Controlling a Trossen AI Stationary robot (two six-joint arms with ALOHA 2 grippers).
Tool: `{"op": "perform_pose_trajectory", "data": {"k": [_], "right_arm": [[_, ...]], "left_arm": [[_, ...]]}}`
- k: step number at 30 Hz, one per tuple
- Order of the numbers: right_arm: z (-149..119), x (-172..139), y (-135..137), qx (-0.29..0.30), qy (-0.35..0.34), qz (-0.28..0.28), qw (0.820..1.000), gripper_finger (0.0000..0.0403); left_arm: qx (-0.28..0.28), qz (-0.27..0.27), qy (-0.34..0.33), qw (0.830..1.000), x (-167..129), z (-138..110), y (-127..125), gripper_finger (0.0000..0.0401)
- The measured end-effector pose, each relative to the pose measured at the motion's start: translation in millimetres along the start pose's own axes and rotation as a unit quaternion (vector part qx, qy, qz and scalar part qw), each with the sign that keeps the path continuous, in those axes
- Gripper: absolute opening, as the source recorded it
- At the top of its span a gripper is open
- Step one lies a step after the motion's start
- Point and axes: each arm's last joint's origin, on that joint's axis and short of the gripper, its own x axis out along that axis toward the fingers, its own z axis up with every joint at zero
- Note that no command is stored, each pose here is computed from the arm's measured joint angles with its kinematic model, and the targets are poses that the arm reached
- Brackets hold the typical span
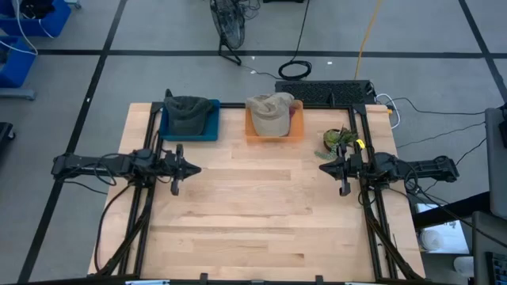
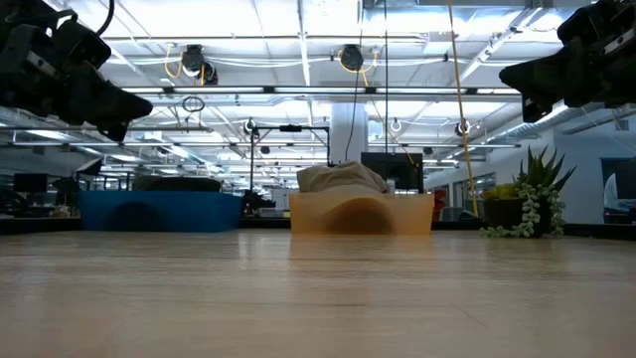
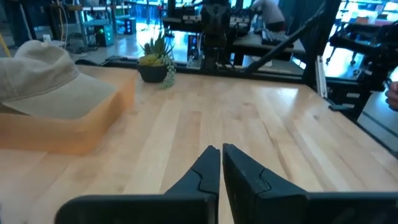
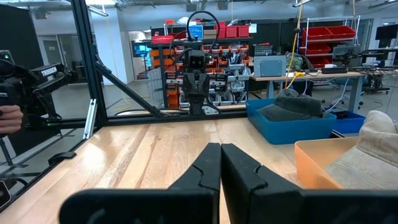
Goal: Pick & Place hat
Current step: Return to Home Position
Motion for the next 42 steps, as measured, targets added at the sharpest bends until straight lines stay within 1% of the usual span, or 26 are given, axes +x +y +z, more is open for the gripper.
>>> {"op": "perform_pose_trajectory", "data": {"k": [5,8,12,15,18,20,25,29,33,36,42], "right_arm": [[0,0,0,0.0,0.0,0.0,1.0,0.0],[0,0,0,0.0,0.0,0.0,1.0,0.0],[0,0,0,0.0,0.0,0.0,1.0,0.0],[0,0,0,0.0,0.0,0.0,1.0,0.0],[0,0,0,0.0,0.0,0.0,1.0,0.0],[0,0,0,0.0,0.0,0.0,1.0,0.0],[0,0,0,0.0,0.0,0.0,1.0,0.0],[0,0,0,0.0,0.0,0.0,1.0,0.0],[0,0,0,0.0,0.0,0.0,1.0,0.0],[0,0,0,0.0,0.0,0.0,1.0,0.0],[0,0,0,0.0,0.0,0.0,1.0,0.0]], "left_arm": [[-0.003,0.003,-0.005,1.0,-3,12,-1,0.0004],[-0.006,-0.003,-0.004,1.0,-7,21,-2,0.0011],[-0.01,-0.004,-0.007,1.0,-12,21,-2,0.001],[-0.008,-0.003,-0.024,1.0,-16,23,-2,0.0004],[0.0,-0.005,-0.044,0.999,-19,25,-2,0.0011],[0.004,-0.006,-0.06,0.998,-18,23,-2,0.0012],[0.002,-0.011,-0.069,0.998,-11,6,-1,0.0006],[-0.002,-0.009,-0.071,0.997,-10,7,-1,0.0014],[-0.002,-0.007,-0.074,0.997,-11,8,-1,0.0006],[0.013,-0.003,-0.074,0.997,-10,8,-1,0.0004],[0.027,-0.002,-0.074,0.997,-10,8,-1,0.0036]]}}
